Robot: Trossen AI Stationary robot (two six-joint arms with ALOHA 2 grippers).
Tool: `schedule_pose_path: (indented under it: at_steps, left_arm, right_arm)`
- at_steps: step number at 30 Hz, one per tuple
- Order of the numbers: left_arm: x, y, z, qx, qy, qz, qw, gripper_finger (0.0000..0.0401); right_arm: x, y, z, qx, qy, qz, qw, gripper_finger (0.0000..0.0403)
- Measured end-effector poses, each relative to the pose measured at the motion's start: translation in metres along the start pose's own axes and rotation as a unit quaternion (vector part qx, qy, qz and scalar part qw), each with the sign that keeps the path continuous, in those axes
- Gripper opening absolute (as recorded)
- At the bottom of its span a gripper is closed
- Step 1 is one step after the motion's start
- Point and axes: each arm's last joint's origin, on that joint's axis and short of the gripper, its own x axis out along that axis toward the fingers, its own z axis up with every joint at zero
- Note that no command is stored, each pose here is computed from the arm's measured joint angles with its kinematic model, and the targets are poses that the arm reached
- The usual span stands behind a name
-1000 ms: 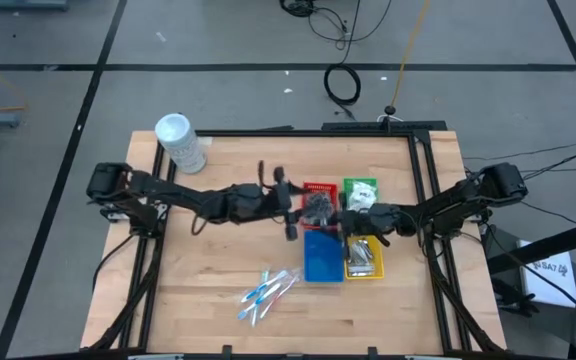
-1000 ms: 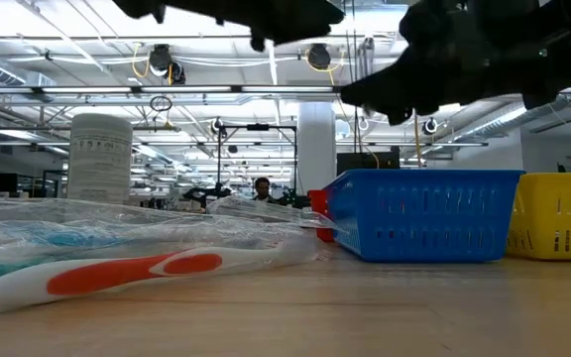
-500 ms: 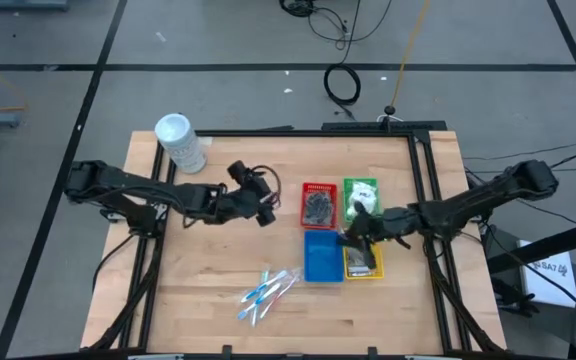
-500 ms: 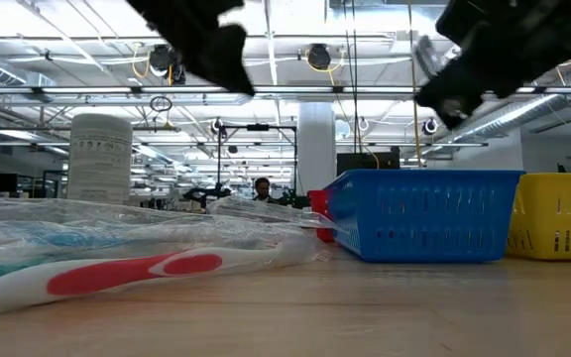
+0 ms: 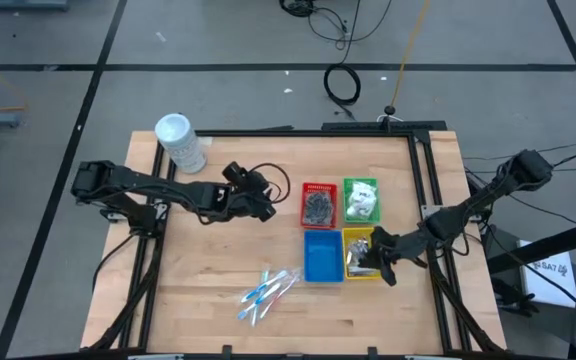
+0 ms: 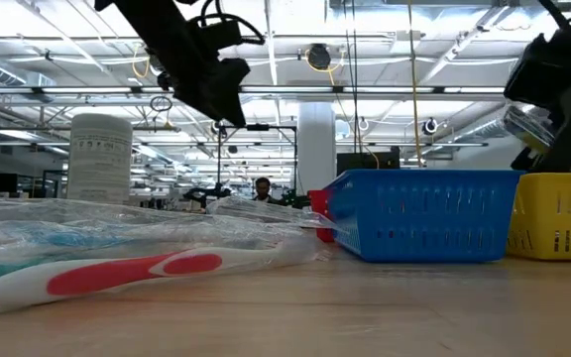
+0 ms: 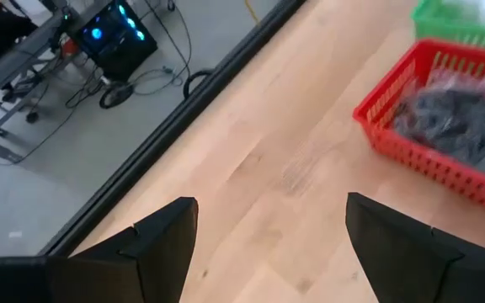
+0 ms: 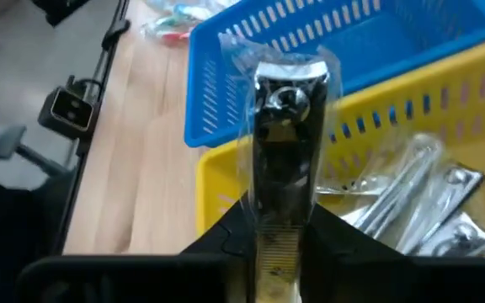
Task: Pick & Place Travel size toiletries
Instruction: Put the silver nail cutter into the yellow bin, then put the blue toothbrush into the blue bin
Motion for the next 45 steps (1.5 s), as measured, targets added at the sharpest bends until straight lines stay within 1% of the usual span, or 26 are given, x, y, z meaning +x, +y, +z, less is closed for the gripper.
schedule_pose_path:
  at_steps: [3,7,10,14,18,23,25,28,31,34,37,42,45]
  left_arm:
    - [0.001,-0.001,0.0,0.001,0.001,0.0,1.0,0.0294]
    - [0.001,-0.001,-0.001,-0.001,0.002,0.0,1.0,0.0294]
    - [0.001,-0.001,-0.001,-0.002,0.003,-0.003,1.0,0.0294]
    - [0.001,-0.001,-0.001,-0.002,0.004,-0.003,1.0,0.0294]
    - [0.001,-0.001,-0.001,-0.003,0.004,-0.003,1.0,0.0294]
    - [0.001,-0.001,-0.001,-0.003,0.004,-0.004,1.0,0.0294]
    - [0.001,-0.001,-0.001,-0.002,0.007,-0.01,1.0,0.0294]
    - [0.001,-0.002,-0.002,-0.002,0.014,-0.028,1.0,0.0294]
    - [0.001,-0.003,-0.002,-0.002,0.017,-0.037,0.999,0.0294]
    - [0.001,-0.003,-0.002,-0.002,0.018,-0.039,0.999,0.0294]
    - [0.002,-0.002,-0.002,-0.003,0.018,-0.039,0.999,0.0294]
    - [0.002,-0.002,-0.002,-0.014,0.019,-0.037,0.999,0.0294]
    - [0.002,-0.002,-0.001,-0.016,0.018,-0.037,0.999,0.0294]
  right_arm:
    - [0.0,-0.001,-0.001,0.011,-0.017,0.013,1.0,0.0087]
    - [-0.001,-0.002,-0.001,-0.003,-0.041,0.032,0.999,0.0148]
    - [-0.001,-0.001,0.0,-0.013,-0.048,0.038,0.998,0.0185]
    - [-0.001,-0.001,0.001,-0.024,-0.051,0.039,0.998,0.0219]
    - [-0.002,0.002,0.004,-0.054,-0.069,0.052,0.995,0.0236]
    - [-0.008,0.012,0.016,-0.116,-0.136,0.092,0.98,0.0236]
    - [-0.01,0.014,0.018,-0.125,-0.147,0.106,0.975,0.0231]
    - [-0.011,0.016,0.016,-0.12,-0.12,0.145,0.975,0.0221]
    - [-0.008,0.016,0.012,-0.08,-0.071,0.18,0.978,0.0203]
    - [-0.004,0.015,0.009,-0.044,-0.055,0.173,0.982,0.0182]
    - [0.001,0.012,0.006,-0.023,-0.036,0.161,0.986,0.0165]
    - [0.011,0.01,0.004,-0.012,-0.014,0.137,0.99,0.0144]
    - [0.016,0.013,0.006,-0.017,-0.011,0.134,0.991,0.0133]
